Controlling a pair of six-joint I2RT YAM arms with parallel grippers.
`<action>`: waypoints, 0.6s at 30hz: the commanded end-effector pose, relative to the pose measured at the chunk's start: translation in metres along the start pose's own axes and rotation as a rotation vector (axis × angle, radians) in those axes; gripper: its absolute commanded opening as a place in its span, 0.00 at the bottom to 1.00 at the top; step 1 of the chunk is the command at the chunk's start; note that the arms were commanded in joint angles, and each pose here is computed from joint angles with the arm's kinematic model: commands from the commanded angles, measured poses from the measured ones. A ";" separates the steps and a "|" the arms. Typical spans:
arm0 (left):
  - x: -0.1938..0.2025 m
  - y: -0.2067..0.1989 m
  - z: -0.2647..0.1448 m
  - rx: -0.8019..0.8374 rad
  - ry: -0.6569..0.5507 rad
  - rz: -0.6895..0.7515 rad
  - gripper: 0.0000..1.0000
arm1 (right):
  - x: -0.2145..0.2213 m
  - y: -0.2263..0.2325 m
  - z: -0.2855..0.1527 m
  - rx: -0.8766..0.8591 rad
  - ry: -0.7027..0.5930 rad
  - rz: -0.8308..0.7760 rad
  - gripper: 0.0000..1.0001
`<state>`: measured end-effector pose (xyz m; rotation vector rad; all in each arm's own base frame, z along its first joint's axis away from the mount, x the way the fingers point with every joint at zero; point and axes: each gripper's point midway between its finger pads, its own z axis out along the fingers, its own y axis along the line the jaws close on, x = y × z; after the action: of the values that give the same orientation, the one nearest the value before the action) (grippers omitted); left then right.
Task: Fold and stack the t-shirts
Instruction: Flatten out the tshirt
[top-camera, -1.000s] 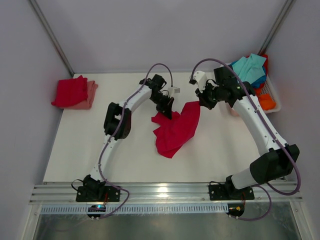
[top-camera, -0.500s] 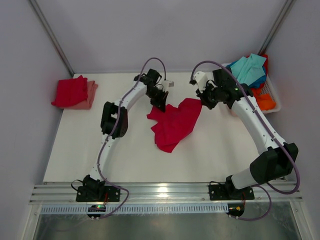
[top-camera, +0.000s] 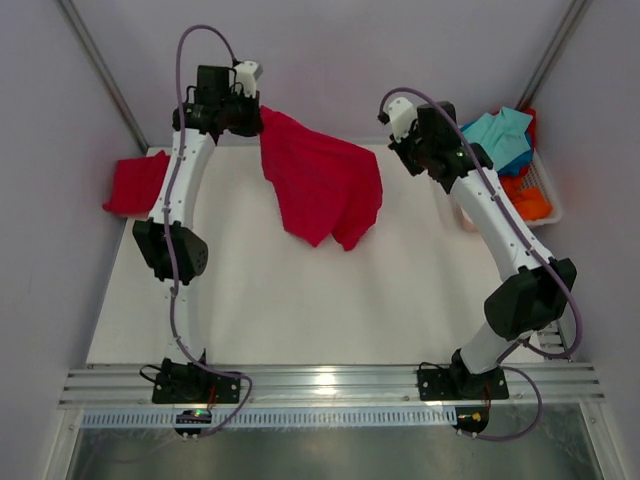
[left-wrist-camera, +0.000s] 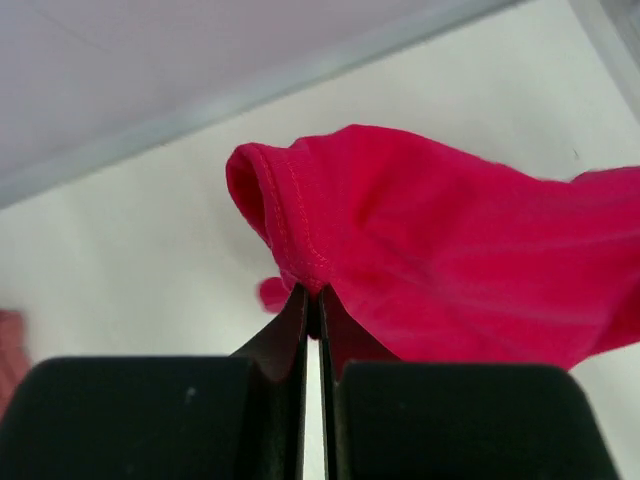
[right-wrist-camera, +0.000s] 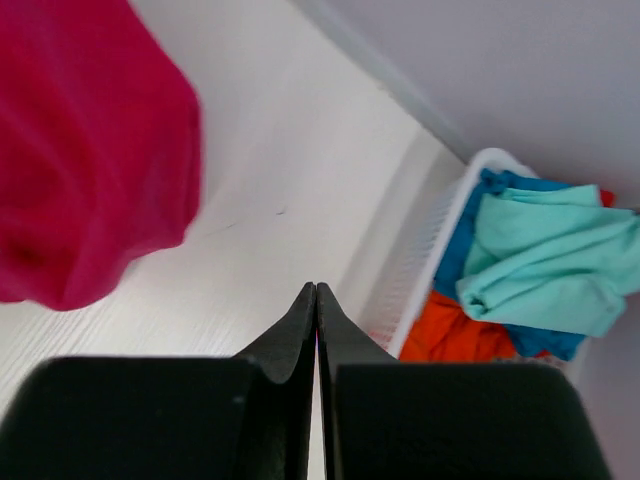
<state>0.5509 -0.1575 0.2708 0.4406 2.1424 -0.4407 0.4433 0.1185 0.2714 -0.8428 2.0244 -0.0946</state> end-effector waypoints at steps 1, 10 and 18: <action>-0.061 0.040 -0.054 -0.263 -0.196 0.069 0.00 | -0.033 -0.082 -0.026 0.334 -0.027 0.046 0.03; -0.095 0.060 -0.103 -0.434 -0.304 0.086 0.00 | -0.093 -0.141 -0.048 0.567 -0.147 -0.002 0.03; -0.083 0.053 -0.096 -0.394 -0.265 0.039 0.00 | -0.064 -0.058 -0.005 0.146 -0.091 0.075 0.40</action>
<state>0.5612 -0.0816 0.3489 0.2209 1.9780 -0.0331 0.5071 0.0797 0.3639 -0.5896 1.8698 -0.3712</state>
